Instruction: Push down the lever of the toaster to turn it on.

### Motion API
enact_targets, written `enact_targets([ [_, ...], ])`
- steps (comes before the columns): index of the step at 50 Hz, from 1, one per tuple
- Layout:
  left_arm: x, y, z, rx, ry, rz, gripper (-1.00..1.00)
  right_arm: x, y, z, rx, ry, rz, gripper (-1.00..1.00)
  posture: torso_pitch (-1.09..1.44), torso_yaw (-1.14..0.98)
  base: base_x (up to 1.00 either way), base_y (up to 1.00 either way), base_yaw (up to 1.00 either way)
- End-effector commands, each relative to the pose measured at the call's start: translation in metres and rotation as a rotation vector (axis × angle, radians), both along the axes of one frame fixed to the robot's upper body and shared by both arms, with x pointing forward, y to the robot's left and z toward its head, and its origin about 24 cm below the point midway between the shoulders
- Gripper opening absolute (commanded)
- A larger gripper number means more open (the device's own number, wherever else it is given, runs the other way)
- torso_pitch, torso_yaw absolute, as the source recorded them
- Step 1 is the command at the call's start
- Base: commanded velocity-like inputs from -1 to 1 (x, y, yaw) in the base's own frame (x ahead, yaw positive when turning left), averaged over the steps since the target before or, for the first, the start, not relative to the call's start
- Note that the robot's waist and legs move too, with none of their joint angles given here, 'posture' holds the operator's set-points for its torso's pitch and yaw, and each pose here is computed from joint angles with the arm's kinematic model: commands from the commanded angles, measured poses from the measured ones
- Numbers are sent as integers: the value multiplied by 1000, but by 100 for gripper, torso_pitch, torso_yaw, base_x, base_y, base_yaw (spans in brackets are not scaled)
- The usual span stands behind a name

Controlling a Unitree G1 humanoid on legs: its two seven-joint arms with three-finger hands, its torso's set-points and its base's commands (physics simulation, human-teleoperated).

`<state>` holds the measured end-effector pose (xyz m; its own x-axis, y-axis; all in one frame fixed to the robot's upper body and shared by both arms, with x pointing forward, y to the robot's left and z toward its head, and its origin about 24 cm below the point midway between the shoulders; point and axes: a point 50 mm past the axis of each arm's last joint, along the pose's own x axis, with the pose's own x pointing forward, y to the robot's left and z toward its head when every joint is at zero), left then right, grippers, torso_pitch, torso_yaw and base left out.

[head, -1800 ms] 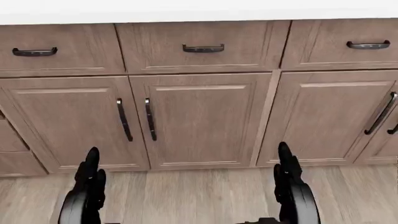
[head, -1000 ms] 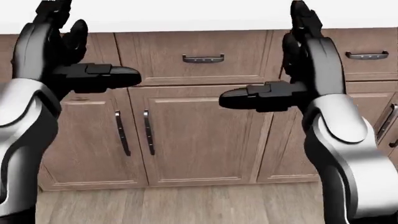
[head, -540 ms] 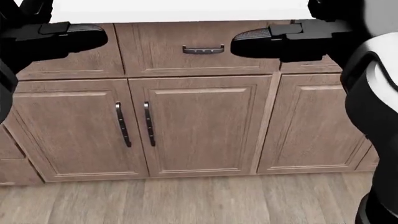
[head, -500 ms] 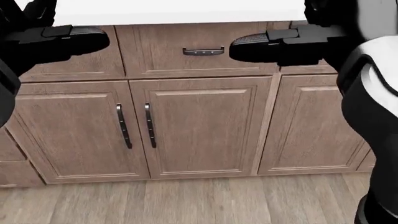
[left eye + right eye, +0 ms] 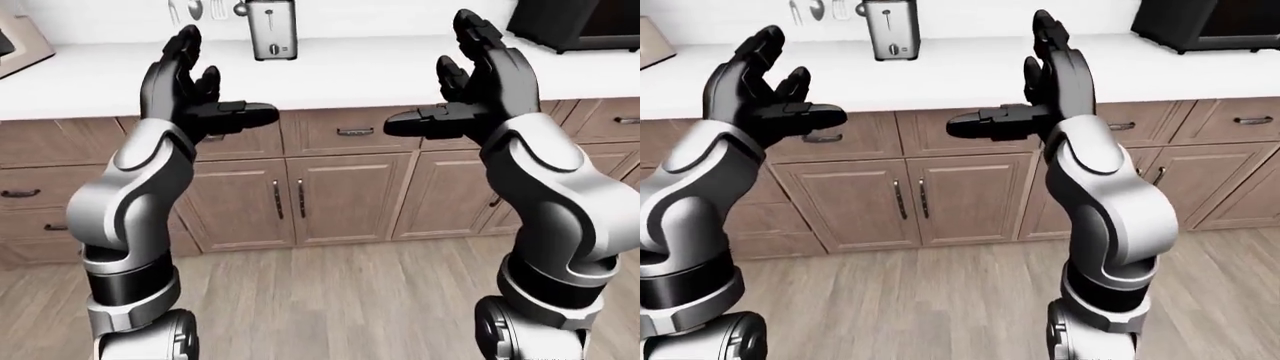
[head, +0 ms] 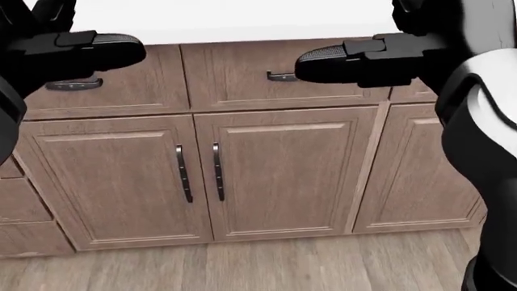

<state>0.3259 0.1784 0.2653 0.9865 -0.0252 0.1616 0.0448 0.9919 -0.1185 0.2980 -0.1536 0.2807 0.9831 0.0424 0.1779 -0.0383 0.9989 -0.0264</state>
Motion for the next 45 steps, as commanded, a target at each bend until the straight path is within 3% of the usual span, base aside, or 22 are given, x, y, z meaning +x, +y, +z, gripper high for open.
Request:
enact_targets([
  [1,-5,-2,18,0,-87,-12,100,-4,-1,13,3,-70,-7,100,0,0,11,33,0],
  [45,-7,-3,21,3,-91,-19,100,-4,1,12,1,-74,-1,100,0,0,18,22,0],
])
